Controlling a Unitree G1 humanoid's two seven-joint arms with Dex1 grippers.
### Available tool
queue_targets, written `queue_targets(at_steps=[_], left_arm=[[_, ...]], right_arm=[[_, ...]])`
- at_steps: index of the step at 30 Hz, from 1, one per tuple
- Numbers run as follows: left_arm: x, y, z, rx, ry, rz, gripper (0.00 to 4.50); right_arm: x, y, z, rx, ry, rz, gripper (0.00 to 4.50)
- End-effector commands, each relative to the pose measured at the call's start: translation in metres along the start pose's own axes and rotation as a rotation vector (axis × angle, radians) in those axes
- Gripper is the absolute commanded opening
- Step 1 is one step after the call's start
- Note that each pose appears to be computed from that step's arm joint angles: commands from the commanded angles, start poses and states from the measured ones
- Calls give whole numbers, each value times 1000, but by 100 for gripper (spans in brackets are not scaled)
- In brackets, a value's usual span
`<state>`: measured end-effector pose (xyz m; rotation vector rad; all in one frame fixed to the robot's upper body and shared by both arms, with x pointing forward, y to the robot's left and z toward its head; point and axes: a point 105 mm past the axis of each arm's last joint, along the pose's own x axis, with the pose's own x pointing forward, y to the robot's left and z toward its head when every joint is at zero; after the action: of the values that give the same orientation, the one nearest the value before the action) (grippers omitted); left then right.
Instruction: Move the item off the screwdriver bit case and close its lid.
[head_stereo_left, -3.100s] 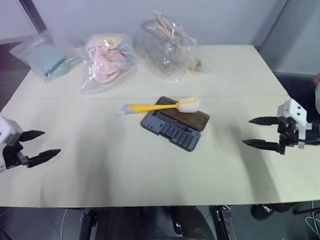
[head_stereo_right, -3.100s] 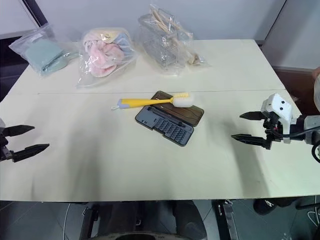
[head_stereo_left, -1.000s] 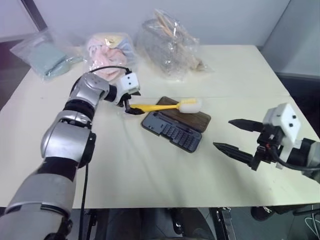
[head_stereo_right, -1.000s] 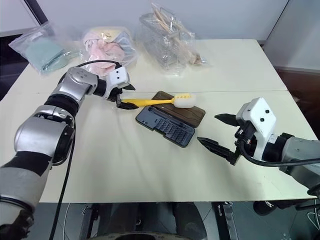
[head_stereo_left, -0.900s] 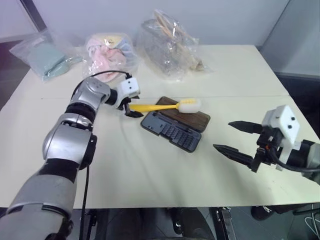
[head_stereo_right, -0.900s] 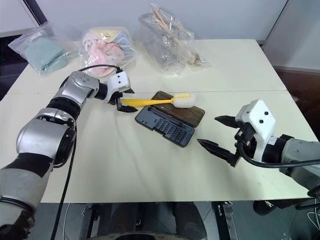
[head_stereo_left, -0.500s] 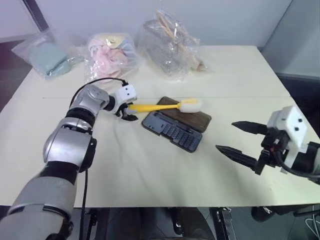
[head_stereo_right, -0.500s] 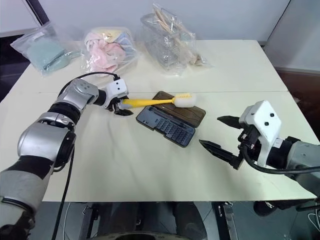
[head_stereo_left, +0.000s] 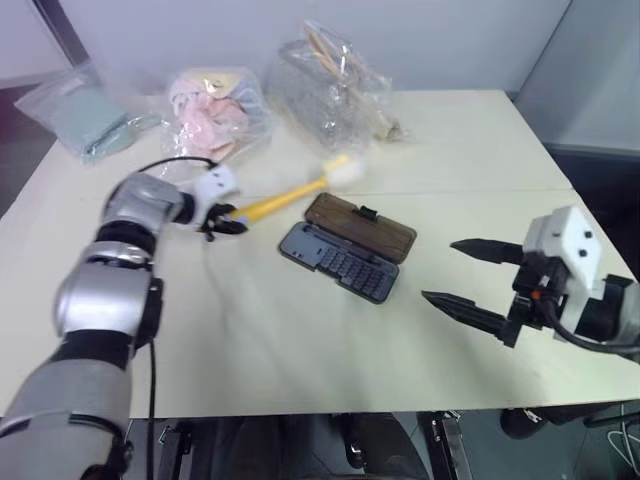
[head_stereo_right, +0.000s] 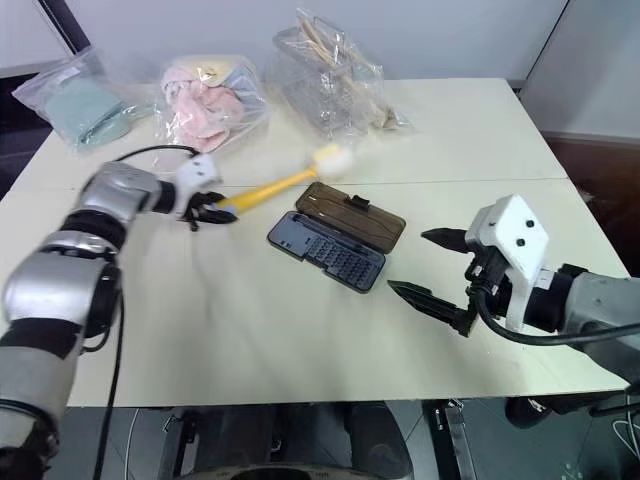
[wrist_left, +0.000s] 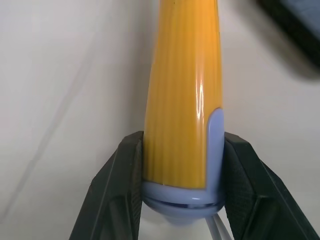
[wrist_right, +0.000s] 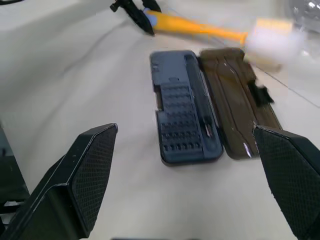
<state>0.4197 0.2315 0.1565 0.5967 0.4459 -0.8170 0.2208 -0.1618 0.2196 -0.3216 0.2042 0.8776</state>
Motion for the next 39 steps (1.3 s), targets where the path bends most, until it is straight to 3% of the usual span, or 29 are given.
queue_targets(at_steps=[1,3,5,8,12,17,21,24,30,36,39], left_arm=[[-68,20,-20,-34,-99,73,154],[-113,16,-54,-97,-98,90,154],[-137,8,-73,-138,-94,99,154],[-195,-28,-124,-260,-41,175,154],[-236,-55,-156,-366,17,379,154],[-258,-69,-186,-484,54,604,154],[-249,-73,-207,-520,107,677,154],[-246,-69,-212,-529,120,702,154],[-240,-54,-204,-515,63,719,442],[-256,-46,-185,-487,8,756,442],[-270,-46,-153,-476,-109,724,442]], right_arm=[[9,-2,4,-31,-22,49,450],[17,-5,4,-36,-30,90,450],[21,-8,3,-44,-31,108,450],[33,-19,4,-53,-43,144,450],[44,-22,10,-75,-62,204,450],[48,-4,21,-105,-94,390,450],[42,16,25,-152,-89,562,450],[43,16,24,-168,-79,564,450],[45,13,24,-160,-84,530,450],[50,-8,20,-140,-81,405,450],[58,-28,19,-126,-72,303,450]])
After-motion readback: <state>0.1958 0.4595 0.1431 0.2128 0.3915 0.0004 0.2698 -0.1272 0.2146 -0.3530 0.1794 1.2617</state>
